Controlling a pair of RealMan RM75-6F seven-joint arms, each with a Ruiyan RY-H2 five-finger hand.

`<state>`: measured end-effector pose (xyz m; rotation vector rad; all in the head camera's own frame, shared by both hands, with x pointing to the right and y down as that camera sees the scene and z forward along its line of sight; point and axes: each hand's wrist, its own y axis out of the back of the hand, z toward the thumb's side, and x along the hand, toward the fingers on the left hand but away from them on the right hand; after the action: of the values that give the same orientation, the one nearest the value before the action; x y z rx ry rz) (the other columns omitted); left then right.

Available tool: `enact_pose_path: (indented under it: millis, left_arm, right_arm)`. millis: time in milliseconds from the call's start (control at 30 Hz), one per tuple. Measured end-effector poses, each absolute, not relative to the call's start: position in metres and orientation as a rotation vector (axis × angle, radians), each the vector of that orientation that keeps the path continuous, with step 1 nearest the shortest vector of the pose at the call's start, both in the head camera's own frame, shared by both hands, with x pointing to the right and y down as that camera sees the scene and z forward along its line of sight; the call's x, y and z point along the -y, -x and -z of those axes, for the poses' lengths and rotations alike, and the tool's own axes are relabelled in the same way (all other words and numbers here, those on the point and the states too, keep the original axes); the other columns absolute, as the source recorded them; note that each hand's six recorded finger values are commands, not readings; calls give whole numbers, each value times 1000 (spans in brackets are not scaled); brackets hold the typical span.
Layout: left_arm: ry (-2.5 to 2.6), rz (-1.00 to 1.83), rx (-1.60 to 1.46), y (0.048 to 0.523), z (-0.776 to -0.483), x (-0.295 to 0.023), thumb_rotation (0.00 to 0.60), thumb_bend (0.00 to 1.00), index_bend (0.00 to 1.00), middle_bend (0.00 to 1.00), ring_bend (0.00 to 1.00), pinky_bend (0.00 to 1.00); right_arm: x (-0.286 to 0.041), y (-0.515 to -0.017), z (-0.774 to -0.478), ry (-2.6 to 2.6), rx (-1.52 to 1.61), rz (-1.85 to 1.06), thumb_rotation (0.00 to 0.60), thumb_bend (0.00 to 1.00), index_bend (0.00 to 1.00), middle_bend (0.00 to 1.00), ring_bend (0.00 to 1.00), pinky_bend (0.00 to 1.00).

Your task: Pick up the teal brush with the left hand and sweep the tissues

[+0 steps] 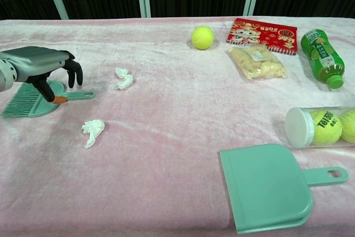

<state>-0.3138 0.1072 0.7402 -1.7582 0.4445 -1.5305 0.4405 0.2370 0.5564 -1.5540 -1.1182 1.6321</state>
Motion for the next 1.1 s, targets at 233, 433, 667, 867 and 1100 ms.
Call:
enact_pose_path:
  millis: [233, 433, 667, 867, 1100]
  left_arm:
    - [1738, 1541, -433, 312, -747, -105, 600, 293, 385, 428, 37, 148]
    - [1741, 1549, -426, 309, -755, -105, 600, 295, 400, 436, 40, 148]
    - [1764, 1534, -429, 305, -759, -107, 600, 338, 436, 496, 57, 148]
    - [1760, 1549, -420, 307, -762, -108, 600, 339, 448, 493, 57, 148]
    - [1765, 1547, -404, 304, -763, -109, 600, 349, 455, 496, 57, 148]
  right_arm:
    - [-236, -443, -556, 1552, 1133, -1638, 600, 200, 135, 59, 147, 175]
    - [-236, -443, -556, 1548, 1135, -1639, 600, 200, 134, 59, 147, 175]
    - [-236, -443, -556, 1550, 1135, -1642, 600, 212, 135, 59, 147, 175]
    - [-236, -443, -556, 1552, 1137, -1640, 600, 216, 135, 59, 147, 175]
    - [-236, -443, -557, 1553, 1138, -1640, 600, 215, 135, 59, 147, 175]
